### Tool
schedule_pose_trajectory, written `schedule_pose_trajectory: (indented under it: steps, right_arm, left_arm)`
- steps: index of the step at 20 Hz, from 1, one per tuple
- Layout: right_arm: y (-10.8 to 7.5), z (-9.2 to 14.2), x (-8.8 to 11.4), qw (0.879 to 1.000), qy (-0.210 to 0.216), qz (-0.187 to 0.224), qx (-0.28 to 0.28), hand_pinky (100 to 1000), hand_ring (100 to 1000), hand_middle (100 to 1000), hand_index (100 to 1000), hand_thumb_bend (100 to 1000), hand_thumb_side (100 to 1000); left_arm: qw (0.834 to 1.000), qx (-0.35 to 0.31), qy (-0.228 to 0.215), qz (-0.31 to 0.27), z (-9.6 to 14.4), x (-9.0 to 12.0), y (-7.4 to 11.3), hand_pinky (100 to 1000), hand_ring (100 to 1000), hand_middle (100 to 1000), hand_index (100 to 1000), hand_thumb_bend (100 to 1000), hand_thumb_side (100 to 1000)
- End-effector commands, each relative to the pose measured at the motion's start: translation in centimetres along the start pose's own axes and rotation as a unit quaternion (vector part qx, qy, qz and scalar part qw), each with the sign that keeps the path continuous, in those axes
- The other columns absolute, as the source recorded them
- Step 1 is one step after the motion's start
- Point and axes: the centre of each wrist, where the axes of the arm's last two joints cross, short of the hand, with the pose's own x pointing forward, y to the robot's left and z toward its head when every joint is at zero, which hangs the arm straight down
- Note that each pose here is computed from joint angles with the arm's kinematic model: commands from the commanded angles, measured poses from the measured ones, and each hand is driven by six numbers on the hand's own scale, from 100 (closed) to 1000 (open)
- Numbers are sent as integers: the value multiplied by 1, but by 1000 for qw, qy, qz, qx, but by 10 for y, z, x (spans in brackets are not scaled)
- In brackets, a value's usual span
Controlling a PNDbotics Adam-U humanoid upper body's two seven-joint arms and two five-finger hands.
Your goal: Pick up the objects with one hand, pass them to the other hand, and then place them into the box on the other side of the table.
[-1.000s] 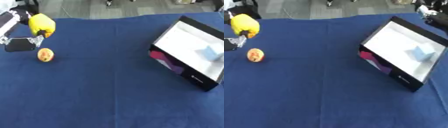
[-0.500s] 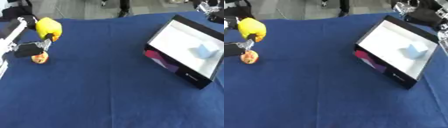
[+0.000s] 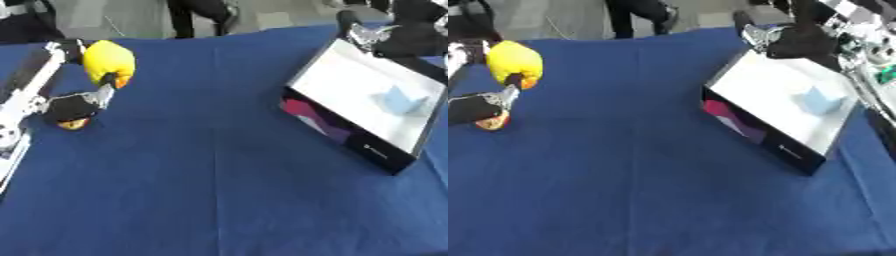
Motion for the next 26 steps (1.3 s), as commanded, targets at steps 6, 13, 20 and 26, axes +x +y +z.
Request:
schedule_pose_trajectory:
  steps: [6,13,20,26]
  right_arm:
    - [6,-13,14,998,-29,29,47,931,919,1000,991,100,154]
    - [16,-25,22,995,-46,42,82,931,918,1000,991,100,141]
    - [23,-33,24,992,-51,48,106,931,919,1000,993,100,143]
    - [35,-45,27,987,-59,40,141,931,920,1000,1000,100,160]
  left_arm:
    - [999,16,-42,-8,-8,11,-4,812,683,653,623,100,362]
    - [997,17,-73,-7,-15,20,-15,810,682,650,621,100,375]
    - [996,10,-93,4,-20,27,-26,811,681,649,621,100,381]
    - [991,1,-132,25,-29,44,-35,812,680,649,620,100,401]
